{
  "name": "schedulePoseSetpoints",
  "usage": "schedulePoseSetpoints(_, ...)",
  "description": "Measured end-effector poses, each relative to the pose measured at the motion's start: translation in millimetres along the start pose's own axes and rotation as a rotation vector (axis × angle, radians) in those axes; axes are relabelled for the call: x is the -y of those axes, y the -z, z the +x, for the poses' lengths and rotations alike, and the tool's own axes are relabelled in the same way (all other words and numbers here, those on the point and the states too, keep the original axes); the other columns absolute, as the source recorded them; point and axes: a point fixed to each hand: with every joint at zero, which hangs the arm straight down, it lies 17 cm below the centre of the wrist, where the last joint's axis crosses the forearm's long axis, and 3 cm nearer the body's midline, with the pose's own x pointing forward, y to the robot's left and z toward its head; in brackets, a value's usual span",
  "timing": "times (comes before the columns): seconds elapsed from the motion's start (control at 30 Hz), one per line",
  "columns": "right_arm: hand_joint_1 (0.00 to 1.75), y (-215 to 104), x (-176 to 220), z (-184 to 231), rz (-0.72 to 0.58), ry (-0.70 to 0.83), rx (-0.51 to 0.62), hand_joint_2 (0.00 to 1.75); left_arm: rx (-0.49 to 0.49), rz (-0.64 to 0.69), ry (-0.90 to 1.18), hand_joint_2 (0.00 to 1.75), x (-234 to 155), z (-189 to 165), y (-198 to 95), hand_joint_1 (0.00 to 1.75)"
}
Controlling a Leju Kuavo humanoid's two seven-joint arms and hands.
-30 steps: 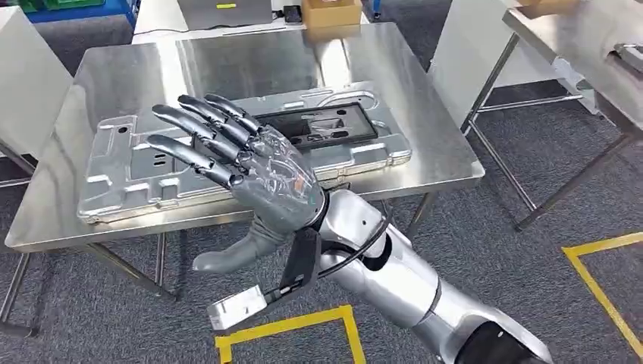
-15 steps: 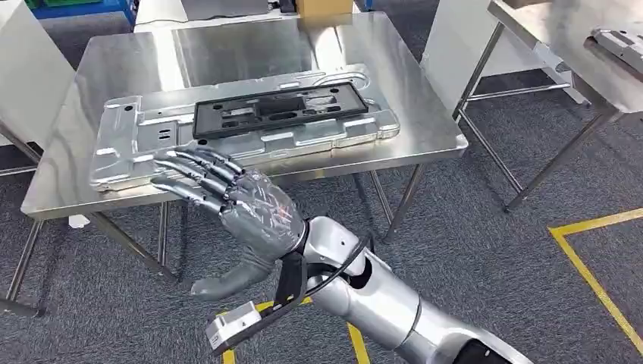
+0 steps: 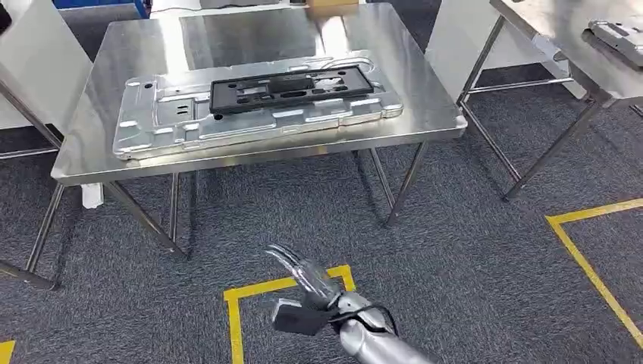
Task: Take the parts from the cabinet and place them on the table.
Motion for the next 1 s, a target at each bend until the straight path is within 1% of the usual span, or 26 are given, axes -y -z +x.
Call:
schedulePoseSetpoints(0.03, 0.00, -19.6, -11.3, -41.0, 0.013, 0.027, -0.131, 0.00, -0.003, 0.000, -0.003, 0.00, 2.5, -2.7, -1.6, 0.00)
schedulePoseSetpoints(0.07, 0.00, -51.8, -28.2, -94.5, 0.036, 0.078, -0.331, 0.00, -0.014, 0.000, -0.008, 0.00, 6.8, -8.6, -4.6, 0.00)
schedulePoseSetpoints(0.1, 0.00, -88.2, -44.5, -138.5, 0.064, 0.116, -0.514, 0.00, -0.021, 0.004, -0.007, 0.00, 7.4, -12.5, -6.0, 0.00)
schedulePoseSetpoints(0.13, 0.00, -127.6, -59.6, -174.2, 0.094, 0.130, -0.671, 0.00, -0.034, 0.000, -0.008, 0.00, 10.9, -17.8, -8.4, 0.00)
schedulePoseSetpoints(0.2, 0.00, -209.7, -83.0, -227.5, 0.153, 0.118, -0.935, 0.00, -0.056, -0.005, -0.002, 0.00, 14.9, -25.7, -11.4, 0.00)
schedulePoseSetpoints(0.23, 0.00, -241.3, -90.3, -242.8, 0.177, 0.110, -1.031, 0.00, -0.061, -0.002, 0.000, 0.00, 13.8, -27.3, -11.6, 0.00)
schedulePoseSetpoints(0.3, 0.00, -281.6, -102.6, -256.7, 0.213, 0.136, -1.116, 0.00, -0.062, 0.007, -0.007, 0.00, 11.3, -28.5, -11.6, 0.00)
schedulePoseSetpoints(0.43, 0.00, -313.3, -107.1, -267.8, 0.217, 0.164, -1.181, 0.00, -0.063, 0.019, -0.014, 0.00, 6.7, -29.0, -10.8, 0.00)
schedulePoseSetpoints(0.6, 0.00, -329.3, -103.3, -275.1, 0.174, 0.159, -1.233, 0.00, -0.093, -0.011, 0.012, 0.00, 17.2, -37.4, -14.8, 0.00)
schedulePoseSetpoints(0.67, 0.00, -323.4, -103.9, -272.1, 0.163, 0.148, -1.203, 0.00, -0.089, -0.014, 0.012, 0.00, 17.7, -35.4, -14.2, 0.00)
schedulePoseSetpoints(0.8, 0.00, -299.8, -103.1, -262.3, 0.146, 0.132, -1.122, 0.00, -0.084, -0.027, 0.020, 0.00, 21.2, -32.7, -13.9, 0.00)
schedulePoseSetpoints(0.87, 0.00, -292.1, -101.4, -260.1, 0.147, 0.124, -1.107, 0.00, -0.080, -0.030, 0.024, 0.00, 21.4, -30.3, -13.0, 0.00)
schedulePoseSetpoints(1.0, 0.00, -280.9, -90.8, -261.8, 0.139, 0.104, -1.111, 0.00, -0.071, -0.042, 0.033, 0.00, 24.2, -24.9, -11.7, 0.00)
